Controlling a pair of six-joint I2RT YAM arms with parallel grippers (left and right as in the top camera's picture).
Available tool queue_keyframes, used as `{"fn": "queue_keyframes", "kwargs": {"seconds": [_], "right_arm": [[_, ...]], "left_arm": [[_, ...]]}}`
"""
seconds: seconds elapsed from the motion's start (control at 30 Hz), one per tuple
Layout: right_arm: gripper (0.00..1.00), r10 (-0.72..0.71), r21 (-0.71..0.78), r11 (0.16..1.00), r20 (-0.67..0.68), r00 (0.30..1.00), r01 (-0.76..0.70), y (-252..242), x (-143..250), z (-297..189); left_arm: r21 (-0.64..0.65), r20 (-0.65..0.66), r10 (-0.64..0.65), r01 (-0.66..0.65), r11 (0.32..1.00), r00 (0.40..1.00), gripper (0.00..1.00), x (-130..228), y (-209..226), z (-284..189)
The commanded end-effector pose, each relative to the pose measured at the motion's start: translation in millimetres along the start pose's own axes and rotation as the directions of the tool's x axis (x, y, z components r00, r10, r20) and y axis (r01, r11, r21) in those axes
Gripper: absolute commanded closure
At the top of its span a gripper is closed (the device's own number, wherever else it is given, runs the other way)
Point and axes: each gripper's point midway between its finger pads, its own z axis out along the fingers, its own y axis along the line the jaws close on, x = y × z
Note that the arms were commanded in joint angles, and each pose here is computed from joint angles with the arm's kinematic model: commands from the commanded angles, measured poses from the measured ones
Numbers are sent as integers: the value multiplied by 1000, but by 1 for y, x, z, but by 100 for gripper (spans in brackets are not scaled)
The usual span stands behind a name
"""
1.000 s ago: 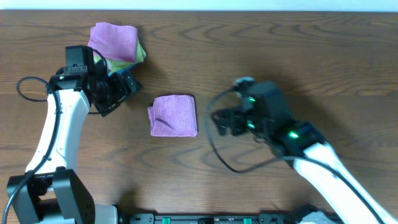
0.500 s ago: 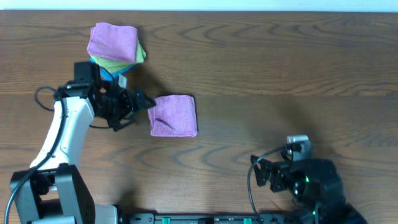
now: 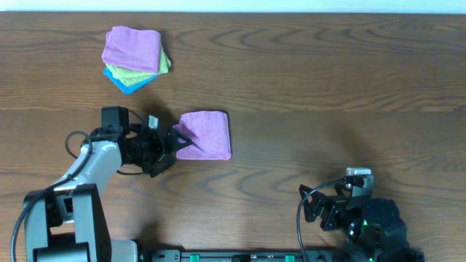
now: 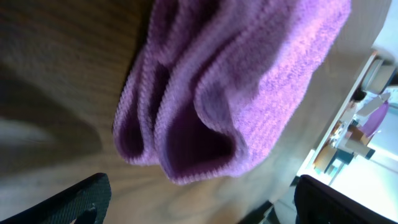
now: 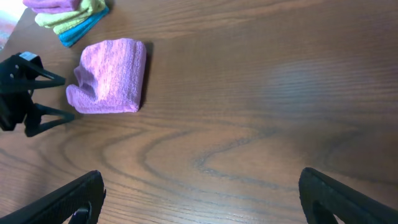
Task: Fold the cloth
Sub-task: 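Grasp the folded pink cloth's edge with the left gripper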
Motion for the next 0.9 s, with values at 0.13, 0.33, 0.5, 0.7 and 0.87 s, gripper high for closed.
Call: {"fn": "queue_keyframes", "kwargs": {"seconds": [0.13, 0.33, 0.5, 0.7, 0.87], "right_arm": [[1, 19, 17, 1000, 10, 1000, -19, -4, 0, 0], [1, 19, 17, 1000, 10, 1000, -19, -4, 0, 0], [1, 19, 17, 1000, 10, 1000, -19, -4, 0, 0], [1, 19, 17, 1000, 10, 1000, -19, -4, 0, 0], [1, 19, 17, 1000, 10, 1000, -19, -4, 0, 0]], "left_arm": [[34, 28, -124, 123, 992, 992, 5, 6, 12, 13], [-9, 72, -130, 131, 991, 989, 5, 4, 12, 26], [-67, 123, -107, 116, 991, 987, 2, 1, 11, 38], [-152, 189, -52, 81, 985, 981, 5, -4, 16, 44], [-233, 247, -6, 65, 970, 969, 21, -10, 25, 45]]}}
